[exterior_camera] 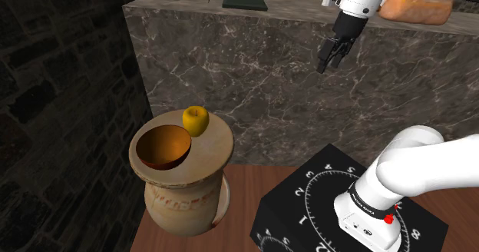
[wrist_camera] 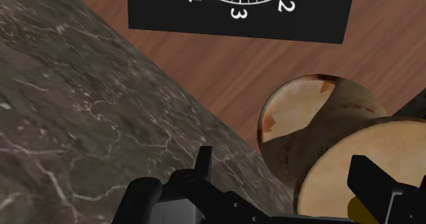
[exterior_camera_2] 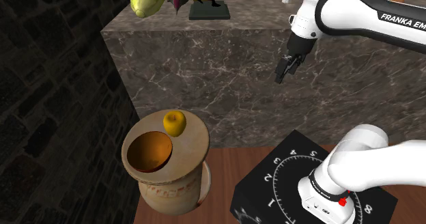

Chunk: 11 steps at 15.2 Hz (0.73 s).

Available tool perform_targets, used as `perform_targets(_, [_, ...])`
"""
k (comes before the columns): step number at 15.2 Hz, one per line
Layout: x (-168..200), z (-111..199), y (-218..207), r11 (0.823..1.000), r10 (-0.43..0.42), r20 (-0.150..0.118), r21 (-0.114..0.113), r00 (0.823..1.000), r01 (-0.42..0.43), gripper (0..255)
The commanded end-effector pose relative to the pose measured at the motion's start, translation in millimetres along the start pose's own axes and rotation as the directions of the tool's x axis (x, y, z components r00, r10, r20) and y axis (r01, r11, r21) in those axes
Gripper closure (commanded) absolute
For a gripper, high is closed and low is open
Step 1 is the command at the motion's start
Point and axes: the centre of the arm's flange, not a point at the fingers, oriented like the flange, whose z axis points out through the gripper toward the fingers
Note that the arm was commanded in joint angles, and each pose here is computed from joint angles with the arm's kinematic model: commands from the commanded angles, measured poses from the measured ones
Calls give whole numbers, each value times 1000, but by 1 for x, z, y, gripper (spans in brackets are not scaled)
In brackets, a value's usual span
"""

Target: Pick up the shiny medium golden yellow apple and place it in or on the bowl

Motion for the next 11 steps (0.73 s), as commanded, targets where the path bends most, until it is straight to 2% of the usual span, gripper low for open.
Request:
perform_targets(1, [0, 0, 0, 1000, 0, 0, 0, 1000, 0, 0])
perform_targets(6, [55, 29, -18, 985, -171, -11, -7, 985, 171, 0])
perform_targets(11, [106, 58, -45, 942, -337, -21, -16, 941, 337, 0])
